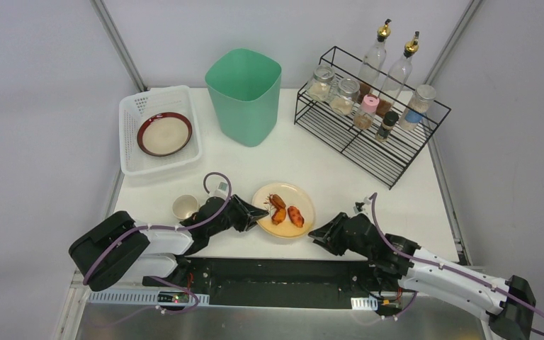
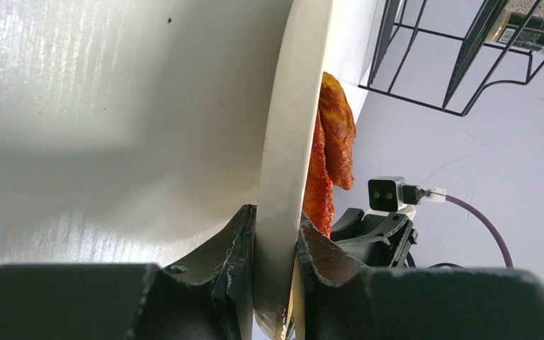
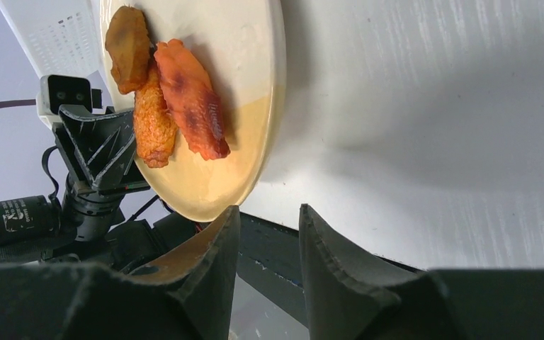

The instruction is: Clear the kitchen counter

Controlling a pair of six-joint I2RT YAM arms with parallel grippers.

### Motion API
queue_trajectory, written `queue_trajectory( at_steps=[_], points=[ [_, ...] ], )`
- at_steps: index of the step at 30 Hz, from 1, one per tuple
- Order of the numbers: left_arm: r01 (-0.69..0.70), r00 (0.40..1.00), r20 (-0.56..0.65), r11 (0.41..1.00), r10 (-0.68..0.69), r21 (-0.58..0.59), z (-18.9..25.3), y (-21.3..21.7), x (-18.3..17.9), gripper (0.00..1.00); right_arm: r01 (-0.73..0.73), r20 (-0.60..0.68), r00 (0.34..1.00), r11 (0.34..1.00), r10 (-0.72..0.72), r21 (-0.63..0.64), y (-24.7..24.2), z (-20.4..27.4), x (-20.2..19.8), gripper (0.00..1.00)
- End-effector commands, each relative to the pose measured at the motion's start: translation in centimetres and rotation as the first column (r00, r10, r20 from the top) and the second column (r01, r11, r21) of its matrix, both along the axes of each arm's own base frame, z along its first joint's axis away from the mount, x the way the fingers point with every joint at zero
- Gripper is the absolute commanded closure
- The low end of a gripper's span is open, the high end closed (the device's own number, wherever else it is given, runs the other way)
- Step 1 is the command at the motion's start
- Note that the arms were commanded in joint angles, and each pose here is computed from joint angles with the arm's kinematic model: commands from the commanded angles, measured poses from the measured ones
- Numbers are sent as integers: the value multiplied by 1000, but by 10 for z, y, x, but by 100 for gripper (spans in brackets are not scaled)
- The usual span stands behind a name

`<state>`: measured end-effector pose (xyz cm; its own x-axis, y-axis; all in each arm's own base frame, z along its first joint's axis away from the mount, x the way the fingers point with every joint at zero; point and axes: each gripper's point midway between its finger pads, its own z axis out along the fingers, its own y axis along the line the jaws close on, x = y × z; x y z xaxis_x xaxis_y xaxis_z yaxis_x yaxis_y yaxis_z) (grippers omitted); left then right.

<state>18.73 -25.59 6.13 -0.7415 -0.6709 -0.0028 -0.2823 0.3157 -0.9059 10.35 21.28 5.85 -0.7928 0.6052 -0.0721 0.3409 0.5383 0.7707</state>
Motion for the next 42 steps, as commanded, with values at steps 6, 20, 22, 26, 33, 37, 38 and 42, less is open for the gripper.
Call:
queue_trajectory(
  at_steps=[6, 20, 22, 26, 33, 37, 38, 42],
  points=[
    [-7, 991, 135, 996, 19, -86, 28, -9, 14, 100, -12, -10, 1000, 999, 12, -50, -12, -7, -7, 61],
    [44, 965, 260, 991, -10, -126, 69, -17, 16, 100, -52, -6, 999, 997, 52, -54, 0, -4, -6, 62],
    [45, 962, 272, 993, -13, -112, 74, -16, 16, 100, -54, -6, 999, 997, 53, -53, 1, -4, -6, 62],
    [44, 953, 302, 994, -11, -103, 87, -12, 15, 100, -56, -3, 998, 997, 55, -50, 2, -2, -5, 62],
    [43, 940, 342, 991, 2, -124, 107, -9, 14, 100, -63, 5, 998, 997, 63, -44, 3, 1, -5, 62],
    [44, 938, 346, 990, 4, -132, 109, -9, 13, 100, -65, 5, 998, 997, 65, -44, 3, 1, -6, 61],
    [44, 938, 347, 990, 7, -137, 110, -8, 13, 100, -64, 5, 998, 997, 65, -44, 3, 1, -6, 62],
    [43, 935, 354, 987, 15, -153, 112, -7, 12, 100, -62, 10, 998, 997, 63, -50, 1, 3, -6, 62]
  ],
)
